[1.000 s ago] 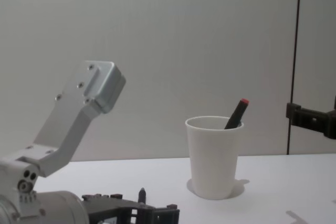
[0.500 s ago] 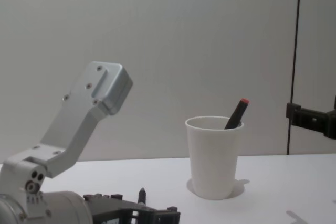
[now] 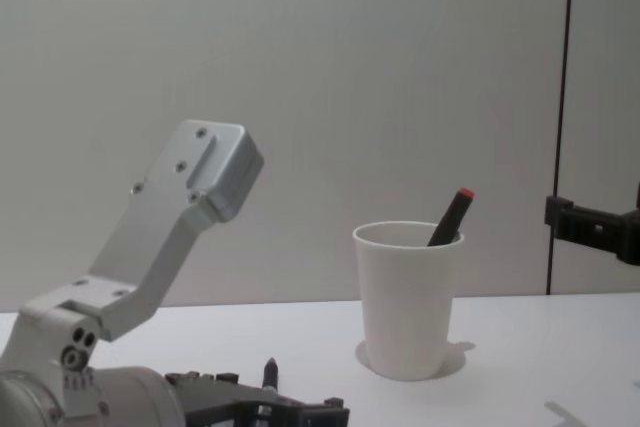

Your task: Place the pen into the pen holder.

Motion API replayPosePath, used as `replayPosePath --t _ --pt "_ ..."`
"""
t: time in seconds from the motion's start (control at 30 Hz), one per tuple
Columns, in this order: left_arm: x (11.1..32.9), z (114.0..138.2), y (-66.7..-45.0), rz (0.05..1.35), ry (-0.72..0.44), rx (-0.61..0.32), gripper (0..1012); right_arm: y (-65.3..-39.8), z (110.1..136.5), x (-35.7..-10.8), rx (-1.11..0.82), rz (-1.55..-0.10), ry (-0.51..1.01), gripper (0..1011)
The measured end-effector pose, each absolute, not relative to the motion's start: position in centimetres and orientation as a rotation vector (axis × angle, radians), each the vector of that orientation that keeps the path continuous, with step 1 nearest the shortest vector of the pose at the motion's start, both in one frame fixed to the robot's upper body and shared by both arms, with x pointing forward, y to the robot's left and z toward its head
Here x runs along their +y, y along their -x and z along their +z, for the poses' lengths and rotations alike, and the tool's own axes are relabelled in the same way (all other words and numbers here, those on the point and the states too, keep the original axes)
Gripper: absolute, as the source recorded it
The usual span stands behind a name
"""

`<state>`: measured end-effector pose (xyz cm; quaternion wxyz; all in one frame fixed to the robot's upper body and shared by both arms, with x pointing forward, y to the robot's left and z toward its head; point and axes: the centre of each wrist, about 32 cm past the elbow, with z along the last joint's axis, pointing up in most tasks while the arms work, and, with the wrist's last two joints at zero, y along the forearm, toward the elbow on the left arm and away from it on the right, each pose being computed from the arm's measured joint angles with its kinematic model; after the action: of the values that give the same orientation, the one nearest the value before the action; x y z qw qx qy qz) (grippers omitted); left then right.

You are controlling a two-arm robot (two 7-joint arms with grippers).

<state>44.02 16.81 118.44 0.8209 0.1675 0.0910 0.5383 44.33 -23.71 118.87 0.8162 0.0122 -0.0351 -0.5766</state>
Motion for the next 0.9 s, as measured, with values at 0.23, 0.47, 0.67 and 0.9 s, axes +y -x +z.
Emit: replayPosePath --t 0.23,0.47,0.67,0.9 --pt "16.71 118.37 -44.09 1.151 -0.357 0.21 1001 -44.33 118.87 -23.71 -0.075 -1.23 -0.026 1001" --pt "16.63 118.28 -44.2 1.156 -0.361 0.222 1001 -44.33 118.87 -23.71 -0.075 -1.229 -0.026 1002" --pt "16.59 118.23 -44.34 1.159 -0.366 0.227 1001 -44.33 118.87 -23.71 -0.075 -1.23 -0.026 1002" --pt "16.54 118.19 -44.55 1.163 -0.378 0.229 1001 -44.33 118.87 -23.71 -0.075 -1.23 -0.026 1001"
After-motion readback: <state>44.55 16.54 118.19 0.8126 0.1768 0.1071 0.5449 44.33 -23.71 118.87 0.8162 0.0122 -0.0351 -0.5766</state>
